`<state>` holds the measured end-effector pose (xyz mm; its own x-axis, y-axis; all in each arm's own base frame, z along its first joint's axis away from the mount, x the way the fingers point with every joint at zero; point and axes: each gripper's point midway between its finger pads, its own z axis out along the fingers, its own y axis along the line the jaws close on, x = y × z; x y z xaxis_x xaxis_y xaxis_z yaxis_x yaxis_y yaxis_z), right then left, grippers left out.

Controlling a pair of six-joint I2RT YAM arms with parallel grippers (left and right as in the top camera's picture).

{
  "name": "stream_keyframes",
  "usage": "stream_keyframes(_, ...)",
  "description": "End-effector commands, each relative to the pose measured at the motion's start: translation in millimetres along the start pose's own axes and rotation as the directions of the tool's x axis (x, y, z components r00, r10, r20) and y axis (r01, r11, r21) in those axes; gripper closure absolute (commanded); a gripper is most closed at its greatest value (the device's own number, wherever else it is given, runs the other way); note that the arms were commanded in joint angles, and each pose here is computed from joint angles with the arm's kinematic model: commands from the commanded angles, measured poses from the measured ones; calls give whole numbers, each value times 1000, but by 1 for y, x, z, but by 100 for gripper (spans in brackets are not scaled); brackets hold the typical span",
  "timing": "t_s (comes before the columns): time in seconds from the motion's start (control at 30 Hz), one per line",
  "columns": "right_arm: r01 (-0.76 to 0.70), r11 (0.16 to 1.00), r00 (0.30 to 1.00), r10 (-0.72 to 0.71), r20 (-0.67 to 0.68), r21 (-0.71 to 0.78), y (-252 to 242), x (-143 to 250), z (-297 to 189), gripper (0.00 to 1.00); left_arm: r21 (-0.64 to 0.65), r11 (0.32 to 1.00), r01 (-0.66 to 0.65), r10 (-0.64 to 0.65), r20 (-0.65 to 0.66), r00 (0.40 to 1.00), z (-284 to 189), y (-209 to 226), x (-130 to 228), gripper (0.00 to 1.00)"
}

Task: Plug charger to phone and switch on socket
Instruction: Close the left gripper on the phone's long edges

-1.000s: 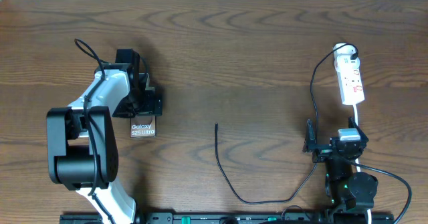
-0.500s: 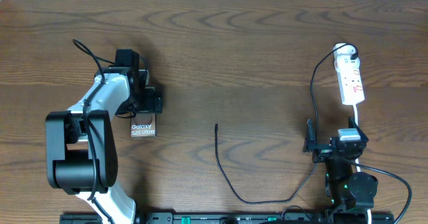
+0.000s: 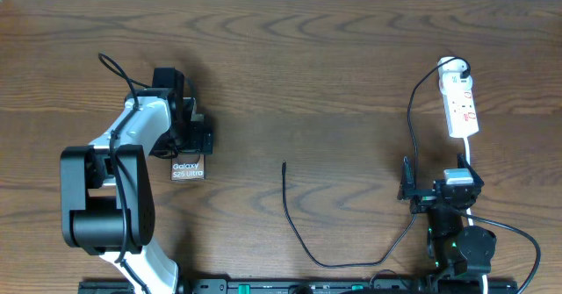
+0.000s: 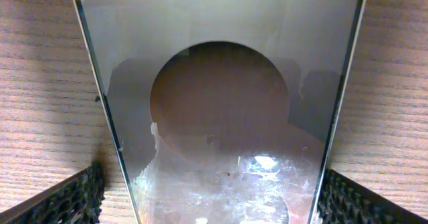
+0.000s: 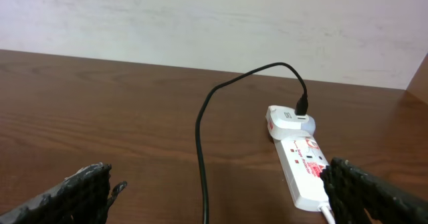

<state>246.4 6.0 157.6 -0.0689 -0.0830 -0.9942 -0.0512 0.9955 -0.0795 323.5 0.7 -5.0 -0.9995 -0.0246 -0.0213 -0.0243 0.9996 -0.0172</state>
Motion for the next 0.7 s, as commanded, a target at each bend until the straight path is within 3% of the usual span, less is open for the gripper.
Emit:
stream_keyframes(0.0, 11, 1000, 1000, -11, -4, -8, 3, 1, 0, 1, 50, 999, 10, -5, -102, 995, 22, -8, 28, 2)
stream_keyframes(0.67, 11, 1000, 1000, -11, -4, -8, 3, 1, 0, 1, 51, 999, 2, 0, -49, 999, 27, -8, 18, 2)
